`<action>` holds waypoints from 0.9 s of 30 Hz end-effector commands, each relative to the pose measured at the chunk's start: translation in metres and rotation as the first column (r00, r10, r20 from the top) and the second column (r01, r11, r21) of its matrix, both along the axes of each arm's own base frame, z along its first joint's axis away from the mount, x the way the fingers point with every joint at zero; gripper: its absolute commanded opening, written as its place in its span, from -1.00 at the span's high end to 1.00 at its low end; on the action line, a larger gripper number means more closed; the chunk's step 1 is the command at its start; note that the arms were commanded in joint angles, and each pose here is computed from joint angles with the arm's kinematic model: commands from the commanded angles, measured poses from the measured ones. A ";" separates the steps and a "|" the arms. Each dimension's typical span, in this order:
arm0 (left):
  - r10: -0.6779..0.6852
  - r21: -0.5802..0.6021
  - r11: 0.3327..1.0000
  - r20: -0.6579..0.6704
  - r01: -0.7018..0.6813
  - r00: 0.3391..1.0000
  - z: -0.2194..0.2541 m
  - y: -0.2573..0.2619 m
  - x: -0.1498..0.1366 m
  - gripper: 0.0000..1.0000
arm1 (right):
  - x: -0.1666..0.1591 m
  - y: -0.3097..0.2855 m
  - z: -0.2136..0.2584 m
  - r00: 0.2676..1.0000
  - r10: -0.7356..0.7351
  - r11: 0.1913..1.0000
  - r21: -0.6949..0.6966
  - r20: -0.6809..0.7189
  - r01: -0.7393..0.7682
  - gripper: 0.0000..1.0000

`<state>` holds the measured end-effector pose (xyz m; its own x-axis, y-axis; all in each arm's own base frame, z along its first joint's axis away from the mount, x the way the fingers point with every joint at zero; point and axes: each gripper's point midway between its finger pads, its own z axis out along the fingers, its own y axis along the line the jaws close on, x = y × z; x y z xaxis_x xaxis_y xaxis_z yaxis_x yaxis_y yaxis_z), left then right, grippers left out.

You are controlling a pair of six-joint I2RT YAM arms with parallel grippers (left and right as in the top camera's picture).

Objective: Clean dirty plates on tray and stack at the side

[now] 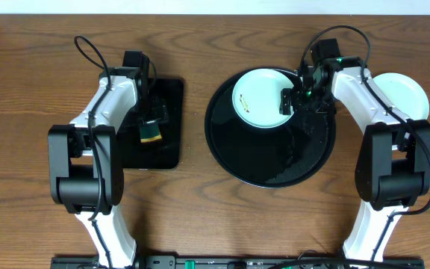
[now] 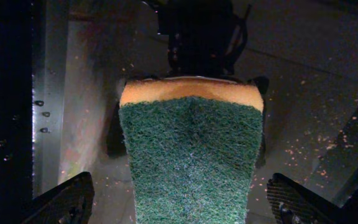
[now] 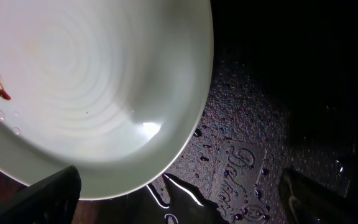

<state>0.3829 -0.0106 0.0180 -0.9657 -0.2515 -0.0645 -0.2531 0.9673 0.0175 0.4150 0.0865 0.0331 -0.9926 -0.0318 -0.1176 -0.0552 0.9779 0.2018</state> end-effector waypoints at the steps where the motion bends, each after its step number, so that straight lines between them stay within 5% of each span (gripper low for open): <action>1: -0.001 0.013 1.000 -0.011 0.001 1.000 -0.003 0.004 -0.002 -0.78 | -0.003 0.001 -0.001 1.000 0.004 1.000 -0.002 -0.006 -0.004 -0.98; 11: 0.003 0.008 1.000 -0.009 -0.003 1.000 -0.003 0.003 -0.002 -0.78 | 0.003 0.002 -0.001 1.000 -0.008 1.000 0.003 0.017 0.008 -0.98; 19: 0.001 -0.145 0.989 -0.075 -0.012 0.997 -0.002 -0.023 -0.017 -0.79 | 0.021 0.021 0.008 0.995 -0.078 0.989 0.130 0.060 0.070 -0.98; 27: 0.001 -0.145 0.989 -0.068 -0.011 0.998 -0.002 -0.023 -0.016 -0.79 | 0.051 0.010 0.006 0.976 -0.072 0.997 -0.017 0.207 0.077 -0.47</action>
<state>0.3689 -0.0339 0.0184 -0.9676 -0.2511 0.0267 -0.2525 0.9624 -0.0999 0.4629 0.0974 0.0452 -0.9528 0.0562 -0.2984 -0.0223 0.9671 0.2534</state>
